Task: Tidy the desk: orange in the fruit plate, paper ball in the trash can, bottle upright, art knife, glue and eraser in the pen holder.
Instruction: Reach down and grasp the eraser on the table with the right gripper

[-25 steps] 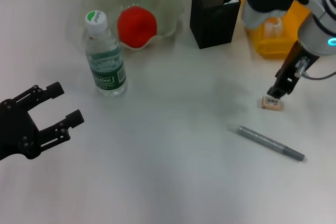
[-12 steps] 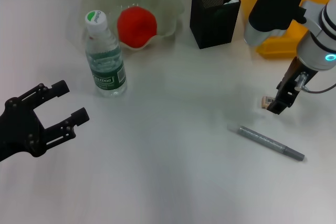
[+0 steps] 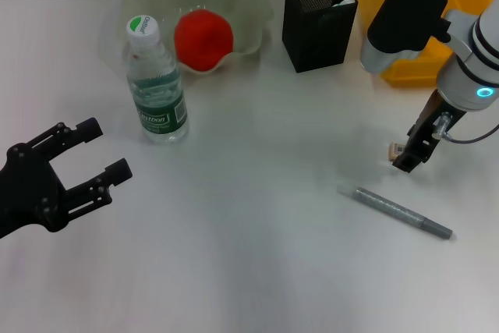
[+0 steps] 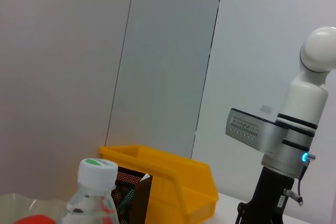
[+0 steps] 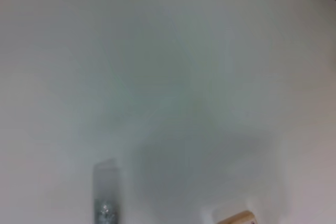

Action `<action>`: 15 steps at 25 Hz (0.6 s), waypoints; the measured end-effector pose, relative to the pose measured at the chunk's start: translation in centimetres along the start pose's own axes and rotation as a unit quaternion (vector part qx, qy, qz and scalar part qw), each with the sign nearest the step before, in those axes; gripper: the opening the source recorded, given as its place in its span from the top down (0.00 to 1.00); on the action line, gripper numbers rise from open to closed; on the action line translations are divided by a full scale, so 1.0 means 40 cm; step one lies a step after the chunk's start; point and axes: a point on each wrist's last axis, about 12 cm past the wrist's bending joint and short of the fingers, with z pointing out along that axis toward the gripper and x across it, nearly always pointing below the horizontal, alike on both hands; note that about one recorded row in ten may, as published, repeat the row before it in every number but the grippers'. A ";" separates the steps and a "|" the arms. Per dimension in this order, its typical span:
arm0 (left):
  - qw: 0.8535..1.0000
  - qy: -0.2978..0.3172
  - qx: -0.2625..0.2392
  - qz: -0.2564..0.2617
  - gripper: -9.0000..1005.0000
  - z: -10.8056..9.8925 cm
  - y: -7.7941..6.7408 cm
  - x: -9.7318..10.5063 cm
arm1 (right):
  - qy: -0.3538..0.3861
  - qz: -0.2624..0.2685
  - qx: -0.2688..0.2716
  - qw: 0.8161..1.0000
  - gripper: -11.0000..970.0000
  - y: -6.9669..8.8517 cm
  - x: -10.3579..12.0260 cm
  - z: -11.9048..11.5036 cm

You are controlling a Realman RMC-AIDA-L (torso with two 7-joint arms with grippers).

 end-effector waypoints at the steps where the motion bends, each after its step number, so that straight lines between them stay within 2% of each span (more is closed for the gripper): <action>1: 1.000 0.000 0.000 0.000 0.22 0.000 0.000 0.000 | -0.001 0.000 0.001 1.000 0.42 0.000 0.000 0.000; 15: 1.000 -0.003 0.000 0.000 0.22 0.002 0.000 -0.002 | -0.004 0.003 0.004 1.000 0.45 -0.004 0.001 0.013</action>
